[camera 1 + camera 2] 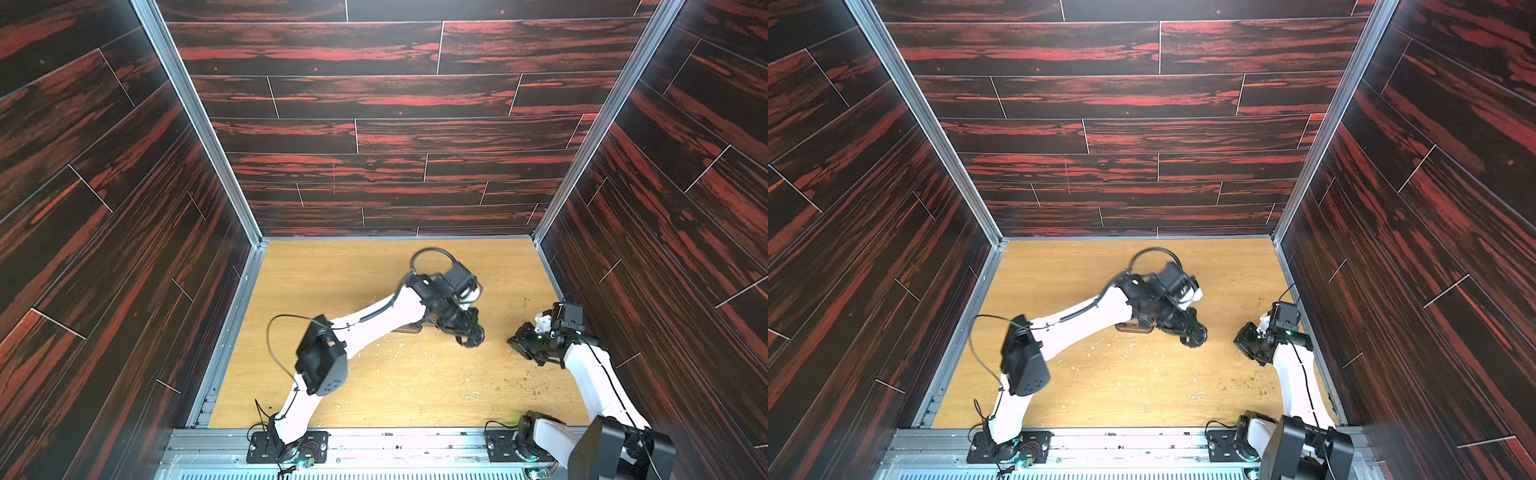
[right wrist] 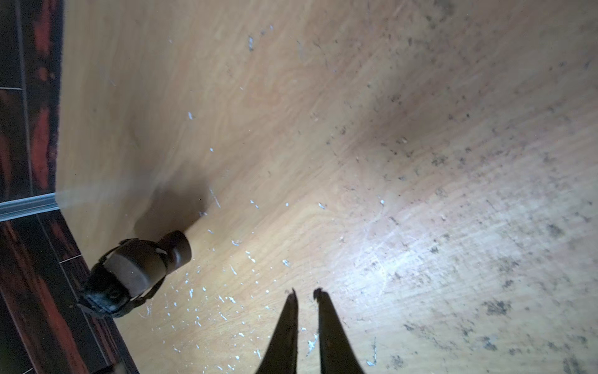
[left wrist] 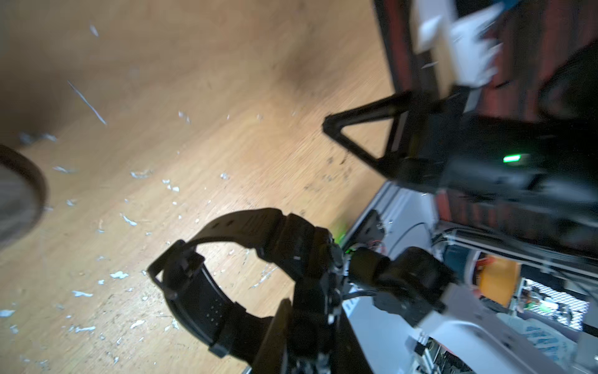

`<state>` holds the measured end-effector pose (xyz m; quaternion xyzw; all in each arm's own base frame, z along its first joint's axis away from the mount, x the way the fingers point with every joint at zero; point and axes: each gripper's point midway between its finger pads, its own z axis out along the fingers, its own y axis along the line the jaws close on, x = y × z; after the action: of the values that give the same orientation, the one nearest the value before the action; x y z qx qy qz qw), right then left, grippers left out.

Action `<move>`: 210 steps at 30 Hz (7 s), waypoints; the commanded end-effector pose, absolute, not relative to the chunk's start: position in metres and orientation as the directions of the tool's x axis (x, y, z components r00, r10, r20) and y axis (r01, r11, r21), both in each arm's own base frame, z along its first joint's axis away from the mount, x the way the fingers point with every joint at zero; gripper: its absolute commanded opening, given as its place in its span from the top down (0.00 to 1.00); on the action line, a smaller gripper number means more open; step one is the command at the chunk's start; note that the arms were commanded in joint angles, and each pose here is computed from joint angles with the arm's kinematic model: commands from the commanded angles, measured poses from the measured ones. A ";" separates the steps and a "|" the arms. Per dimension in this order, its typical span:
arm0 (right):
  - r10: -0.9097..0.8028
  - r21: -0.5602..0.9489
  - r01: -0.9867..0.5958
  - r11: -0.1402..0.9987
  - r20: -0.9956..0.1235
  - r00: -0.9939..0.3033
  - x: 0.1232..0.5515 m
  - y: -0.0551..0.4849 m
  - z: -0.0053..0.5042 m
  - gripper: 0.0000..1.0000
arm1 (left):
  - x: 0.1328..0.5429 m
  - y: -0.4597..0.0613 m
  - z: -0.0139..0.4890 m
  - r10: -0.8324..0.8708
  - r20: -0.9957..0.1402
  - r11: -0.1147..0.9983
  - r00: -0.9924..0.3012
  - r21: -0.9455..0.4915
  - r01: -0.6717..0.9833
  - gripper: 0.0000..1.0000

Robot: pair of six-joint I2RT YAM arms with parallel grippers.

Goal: Place watch on stand
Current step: Pick up the watch at the center of the board, then place the watch at the center of the board.

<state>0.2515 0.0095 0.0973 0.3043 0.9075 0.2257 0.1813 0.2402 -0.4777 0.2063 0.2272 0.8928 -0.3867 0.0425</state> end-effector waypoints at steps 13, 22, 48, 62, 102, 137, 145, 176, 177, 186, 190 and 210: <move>0.335 0.489 0.063 0.870 -0.494 -0.802 0.336 0.113 0.190 0.78 | 0.334 -0.375 0.312 0.110 -0.308 0.468 -0.945 -0.823 0.323 0.84; 0.193 0.567 -0.219 0.794 -0.577 -0.794 0.365 0.194 0.242 0.74 | 0.383 -0.301 0.326 -0.050 -0.281 0.438 -0.958 -0.869 0.232 0.84; 0.066 0.819 -0.498 0.286 -0.535 -0.842 0.332 0.305 0.333 0.56 | 0.369 -0.276 0.364 -0.128 -0.344 0.229 -0.930 -0.923 0.310 0.84; 0.082 0.828 -0.516 0.220 -0.543 -0.836 0.345 0.315 0.352 0.58 | 0.358 -0.273 0.361 -0.125 -0.339 0.214 -0.932 -0.927 0.309 0.84; 0.171 0.881 -0.416 0.227 -0.457 -0.873 0.357 0.283 0.331 1.00 | 0.370 -0.271 0.363 -0.135 -0.331 0.201 -0.934 -0.932 0.301 0.24; 0.259 0.868 -0.068 0.491 -0.220 -0.941 0.305 0.177 0.182 1.00 | 0.375 -0.184 0.184 -0.314 -0.023 0.492 -0.949 -0.859 -0.142 0.24; 0.272 0.873 -0.037 0.487 -0.192 -0.943 0.305 0.169 0.164 1.00 | 0.372 -0.170 0.167 -0.347 0.005 0.514 -0.938 -0.835 -0.195 0.24; 0.255 0.869 0.006 0.496 -0.139 -0.957 0.296 0.166 0.137 1.00 | 0.372 -0.162 0.137 -0.374 0.054 0.536 -0.926 -0.802 -0.264 0.24; 0.252 0.866 0.003 0.501 -0.143 -0.957 0.295 0.166 0.138 1.00 | 0.372 -0.161 0.139 -0.372 0.047 0.541 -0.927 -0.801 -0.258 0.24; 0.225 0.837 0.010 0.547 -0.136 -0.965 0.265 0.160 0.141 1.00 | 0.380 -0.159 0.171 -0.357 -0.030 0.571 -0.933 -0.798 -0.192 0.24; 0.173 0.845 -0.012 0.534 -0.123 -0.977 0.247 0.168 0.142 1.00 | 0.384 -0.160 0.191 -0.349 -0.078 0.567 -0.934 -0.811 -0.144 0.23; -0.451 0.671 -0.444 0.594 -0.179 -0.874 0.187 0.282 0.130 1.00 | 0.366 -0.163 0.225 -0.307 -0.143 0.557 -0.941 -0.829 -0.056 0.22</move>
<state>0.1867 0.2809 0.1242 -0.2305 0.8965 0.3783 -0.0076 0.3793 -0.1639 0.2133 -0.1195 0.8733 -0.4541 0.1301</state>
